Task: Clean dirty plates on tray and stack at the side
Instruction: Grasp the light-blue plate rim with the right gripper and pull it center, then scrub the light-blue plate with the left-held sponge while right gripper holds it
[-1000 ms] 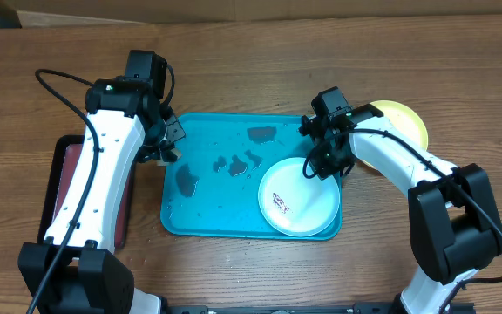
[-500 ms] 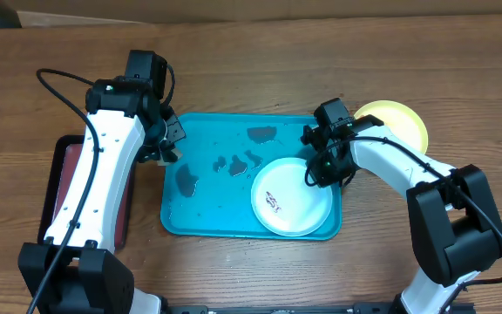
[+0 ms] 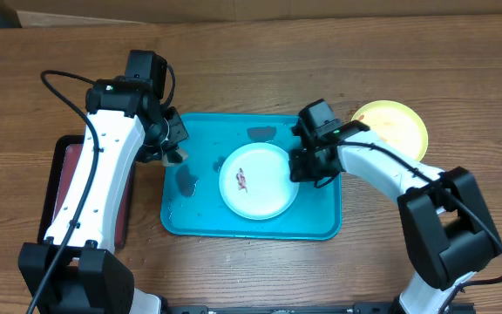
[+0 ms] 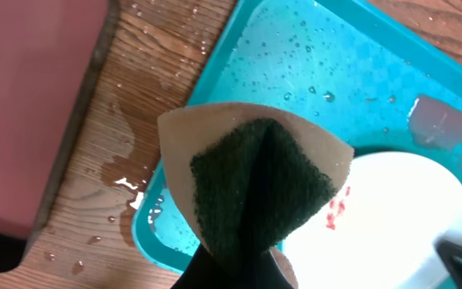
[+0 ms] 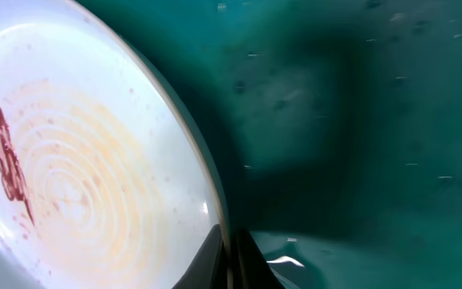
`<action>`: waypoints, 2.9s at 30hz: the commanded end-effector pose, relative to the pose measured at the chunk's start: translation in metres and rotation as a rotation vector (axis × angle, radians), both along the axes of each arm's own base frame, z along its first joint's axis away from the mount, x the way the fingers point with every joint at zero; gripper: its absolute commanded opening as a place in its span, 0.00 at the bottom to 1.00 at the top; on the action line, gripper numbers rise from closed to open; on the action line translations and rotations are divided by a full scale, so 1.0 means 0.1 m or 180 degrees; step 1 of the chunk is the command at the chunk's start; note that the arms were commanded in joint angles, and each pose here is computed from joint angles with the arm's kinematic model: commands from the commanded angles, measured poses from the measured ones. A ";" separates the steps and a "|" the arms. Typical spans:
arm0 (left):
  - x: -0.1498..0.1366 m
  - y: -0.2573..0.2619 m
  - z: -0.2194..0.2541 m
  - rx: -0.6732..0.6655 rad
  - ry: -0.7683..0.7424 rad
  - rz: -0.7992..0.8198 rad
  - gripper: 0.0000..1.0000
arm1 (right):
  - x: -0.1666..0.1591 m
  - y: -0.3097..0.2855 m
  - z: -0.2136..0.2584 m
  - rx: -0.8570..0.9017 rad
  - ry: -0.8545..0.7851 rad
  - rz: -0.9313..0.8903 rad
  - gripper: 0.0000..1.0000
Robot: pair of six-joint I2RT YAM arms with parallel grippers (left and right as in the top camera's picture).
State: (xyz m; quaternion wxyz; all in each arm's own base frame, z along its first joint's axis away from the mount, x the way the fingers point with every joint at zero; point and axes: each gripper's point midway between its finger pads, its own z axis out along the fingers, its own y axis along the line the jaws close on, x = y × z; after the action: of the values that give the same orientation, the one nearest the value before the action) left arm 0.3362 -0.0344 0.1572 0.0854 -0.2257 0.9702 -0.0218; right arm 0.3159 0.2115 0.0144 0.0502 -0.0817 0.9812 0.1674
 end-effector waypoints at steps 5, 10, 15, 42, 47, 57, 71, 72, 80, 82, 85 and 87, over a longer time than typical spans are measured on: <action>-0.04 -0.23 -0.02 -0.0099 0.0034 -0.0293 0.04 | -0.07 0.38 0.08 0.0086 -0.0075 -0.0348 0.04; -0.04 -0.43 -0.01 -0.0099 -0.0020 -0.0510 0.04 | -0.05 0.41 0.06 -0.0271 -0.0347 -0.0810 0.04; 0.02 -0.59 0.01 -0.0119 -0.0140 -0.0641 0.04 | -0.13 0.53 0.03 -0.0231 -0.0363 -0.1001 0.04; -0.08 -0.89 -0.70 -0.0426 -0.0045 -0.1346 0.04 | -0.21 0.78 0.00 0.0041 -0.0615 0.0110 0.04; -0.21 -0.85 -0.86 -0.0416 0.0078 -0.1336 0.04 | -0.22 0.79 0.00 0.0047 -0.0614 0.0162 0.04; -0.39 -0.98 -1.12 -0.0762 0.0177 -0.1292 0.04 | -0.19 0.81 0.01 0.0082 -0.0653 0.0156 0.05; -0.47 -0.92 -1.55 -0.0753 0.0041 -0.0942 0.04 | -0.20 0.81 0.01 0.0074 -0.0644 0.0157 0.05; -0.49 -0.80 -1.61 -0.0554 0.0052 -0.0903 0.04 | -0.20 0.81 0.01 0.0073 -0.0644 0.0157 0.05; -0.62 -0.22 -1.67 0.0442 0.0274 -0.0743 0.04 | -0.21 0.79 0.00 0.0054 -0.0628 0.0157 0.05; -0.62 -0.13 -1.63 0.0602 0.0306 -0.0680 0.04 | -0.21 0.79 0.00 0.0047 -0.0633 0.0155 0.04; -0.58 0.02 -1.52 0.0865 0.0323 -0.0623 0.04 | -0.21 0.79 0.00 0.0047 -0.0632 0.0154 0.04; -0.52 0.10 -1.39 0.1049 0.0324 -0.0608 0.04 | -0.21 0.79 0.00 0.0047 -0.0632 0.0154 0.04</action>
State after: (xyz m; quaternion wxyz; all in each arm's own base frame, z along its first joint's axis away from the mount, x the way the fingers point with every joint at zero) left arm 0.2763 -0.0668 0.0087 0.0476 -0.1030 0.9932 0.0257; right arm 0.2954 0.2913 0.0111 0.1376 -0.1177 0.9689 0.1689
